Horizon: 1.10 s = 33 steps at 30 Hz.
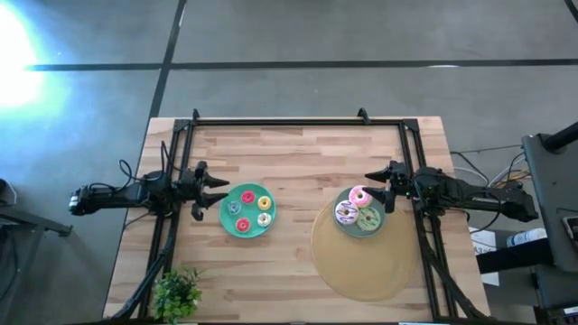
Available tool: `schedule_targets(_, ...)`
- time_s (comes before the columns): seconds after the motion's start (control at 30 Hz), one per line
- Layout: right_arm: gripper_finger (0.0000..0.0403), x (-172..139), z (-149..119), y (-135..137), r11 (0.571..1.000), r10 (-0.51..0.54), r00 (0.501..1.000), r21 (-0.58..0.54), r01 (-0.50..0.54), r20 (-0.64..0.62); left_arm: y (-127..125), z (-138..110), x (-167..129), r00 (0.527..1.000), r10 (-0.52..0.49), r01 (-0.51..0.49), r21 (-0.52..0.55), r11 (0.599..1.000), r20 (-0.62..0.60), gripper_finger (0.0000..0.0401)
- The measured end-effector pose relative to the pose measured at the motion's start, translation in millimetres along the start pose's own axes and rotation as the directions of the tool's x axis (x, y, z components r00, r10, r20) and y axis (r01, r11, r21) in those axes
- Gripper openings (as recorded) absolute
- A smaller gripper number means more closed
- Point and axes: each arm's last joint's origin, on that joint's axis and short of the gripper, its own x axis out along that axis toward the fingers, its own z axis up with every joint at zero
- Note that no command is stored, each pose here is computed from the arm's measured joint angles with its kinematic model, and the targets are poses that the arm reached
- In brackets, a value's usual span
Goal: Pick & Place donuts
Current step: Return to Home Position
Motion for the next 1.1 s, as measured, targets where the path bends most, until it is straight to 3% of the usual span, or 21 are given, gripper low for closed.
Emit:
schedule_targets(0.37,0.0295,-9.9,7.5,4.4,0.997,0.071,0.991,0.004,-0.071,0.112,0.0,0.1,0.0,1.000,0.000,0.000,0.000,1.000,0.000,0.0167)
schedule_targets(0.53,0.0295,-9.9,5.4,5.5,0.997,0.083,0.993,-0.008,-0.082,0.090,0.0,0.0,0.0,1.000,0.000,0.000,0.000,1.000,-0.001,0.0167)
schedule_targets(0.7,0.0295,-10.3,4.4,11.2,0.964,0.148,0.985,-0.236,-0.124,0.087,0.0,0.0,0.0,1.000,0.000,0.000,0.000,1.000,-0.001,0.0167)
schedule_targets(0.87,0.0295,-10.3,-0.3,18.1,0.869,0.237,0.969,-0.461,-0.180,0.069,0.0,0.0,0.0,1.000,0.000,0.000,0.000,1.000,-0.002,0.0167)
schedule_targets(1.1,0.0295,-8.7,-5.7,24.2,0.842,0.338,0.935,-0.479,-0.249,0.109,0.0,0.0,0.0,1.000,0.000,0.000,0.000,1.000,-0.002,0.0167)
